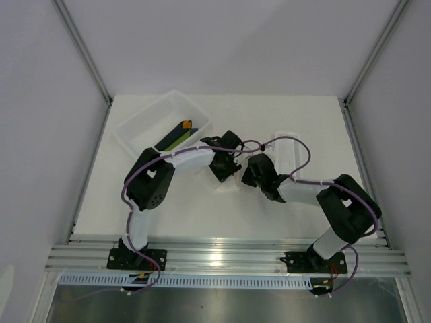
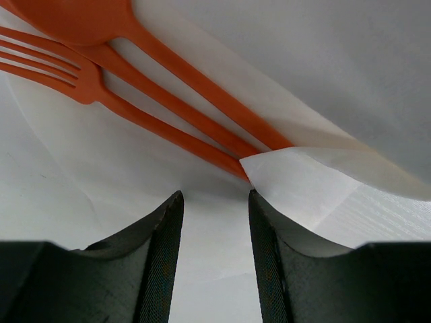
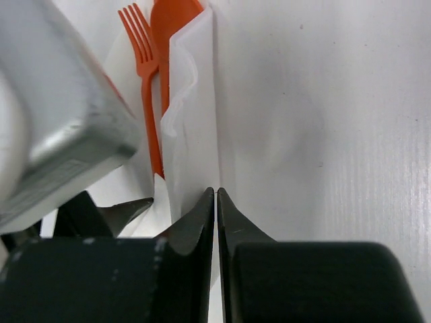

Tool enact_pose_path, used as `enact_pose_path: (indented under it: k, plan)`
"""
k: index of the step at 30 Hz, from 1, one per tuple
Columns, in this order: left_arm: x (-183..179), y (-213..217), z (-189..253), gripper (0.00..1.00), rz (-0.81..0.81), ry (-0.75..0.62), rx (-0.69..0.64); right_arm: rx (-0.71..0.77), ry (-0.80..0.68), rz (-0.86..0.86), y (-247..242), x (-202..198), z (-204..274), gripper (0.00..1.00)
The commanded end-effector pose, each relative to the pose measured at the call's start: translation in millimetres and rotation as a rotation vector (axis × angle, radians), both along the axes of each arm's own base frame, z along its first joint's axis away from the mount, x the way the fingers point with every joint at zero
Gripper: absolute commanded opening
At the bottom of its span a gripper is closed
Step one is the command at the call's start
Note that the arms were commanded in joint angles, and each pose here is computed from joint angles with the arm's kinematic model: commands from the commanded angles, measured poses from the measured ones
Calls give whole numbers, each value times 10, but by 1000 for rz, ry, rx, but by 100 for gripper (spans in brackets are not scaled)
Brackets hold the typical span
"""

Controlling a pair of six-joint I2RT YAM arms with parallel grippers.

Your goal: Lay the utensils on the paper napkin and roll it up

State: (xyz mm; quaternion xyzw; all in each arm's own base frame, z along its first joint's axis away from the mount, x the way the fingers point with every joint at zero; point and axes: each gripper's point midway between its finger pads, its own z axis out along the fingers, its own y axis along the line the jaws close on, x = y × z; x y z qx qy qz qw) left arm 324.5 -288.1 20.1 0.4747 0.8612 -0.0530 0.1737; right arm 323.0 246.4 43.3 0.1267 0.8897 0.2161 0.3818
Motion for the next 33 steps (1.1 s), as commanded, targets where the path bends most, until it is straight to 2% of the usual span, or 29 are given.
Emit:
enact_pose_path:
  k: [1,10,27,33]
  plan:
    - [7,30,-1,48,35,3,-3,22,-80,11,48,80,196,6]
    - [-16,52,-25,48,46,14,-3,19,-20,149,268,-28,72,4]
    - [-75,112,-12,48,72,59,-42,108,-27,299,485,-267,108,3]
    - [-104,110,31,50,75,80,-67,75,1,315,474,-287,18,3]
